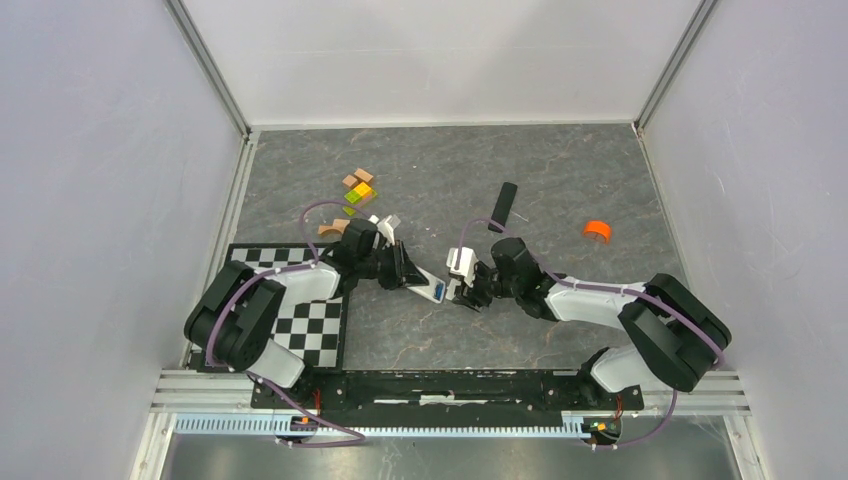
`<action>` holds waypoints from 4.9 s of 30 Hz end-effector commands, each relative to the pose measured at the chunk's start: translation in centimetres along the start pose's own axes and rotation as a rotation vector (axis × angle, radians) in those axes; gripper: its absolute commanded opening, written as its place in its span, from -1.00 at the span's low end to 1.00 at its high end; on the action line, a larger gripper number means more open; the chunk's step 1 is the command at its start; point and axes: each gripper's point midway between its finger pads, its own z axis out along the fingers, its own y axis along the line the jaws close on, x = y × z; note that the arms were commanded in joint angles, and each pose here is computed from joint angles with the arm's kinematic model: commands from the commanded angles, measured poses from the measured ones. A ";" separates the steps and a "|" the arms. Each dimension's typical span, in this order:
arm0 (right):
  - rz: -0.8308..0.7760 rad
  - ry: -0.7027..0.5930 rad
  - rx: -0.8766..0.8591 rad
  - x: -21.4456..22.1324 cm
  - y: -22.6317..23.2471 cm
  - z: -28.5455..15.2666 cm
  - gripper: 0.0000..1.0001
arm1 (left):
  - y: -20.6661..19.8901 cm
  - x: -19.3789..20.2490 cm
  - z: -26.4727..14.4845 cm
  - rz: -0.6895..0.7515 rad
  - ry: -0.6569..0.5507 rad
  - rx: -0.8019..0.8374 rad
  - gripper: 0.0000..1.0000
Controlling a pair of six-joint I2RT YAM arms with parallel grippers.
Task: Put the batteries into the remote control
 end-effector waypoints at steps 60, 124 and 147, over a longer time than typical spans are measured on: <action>-0.001 -0.157 -0.102 -3.0 -0.2 3.2 0.01 | -1.2 -0.2 1.0 0.027 0.053 0.020 -0.96; 1.101 -0.077 0.190 1.7 -0.2 -0.9 0.36 | 0.0 -0.6 0.7 0.009 0.002 -0.056 -0.96; 1.413 -0.095 0.065 2.9 2.3 1.5 -0.25 | -1.2 0.3 1.0 -0.012 0.040 0.046 -0.96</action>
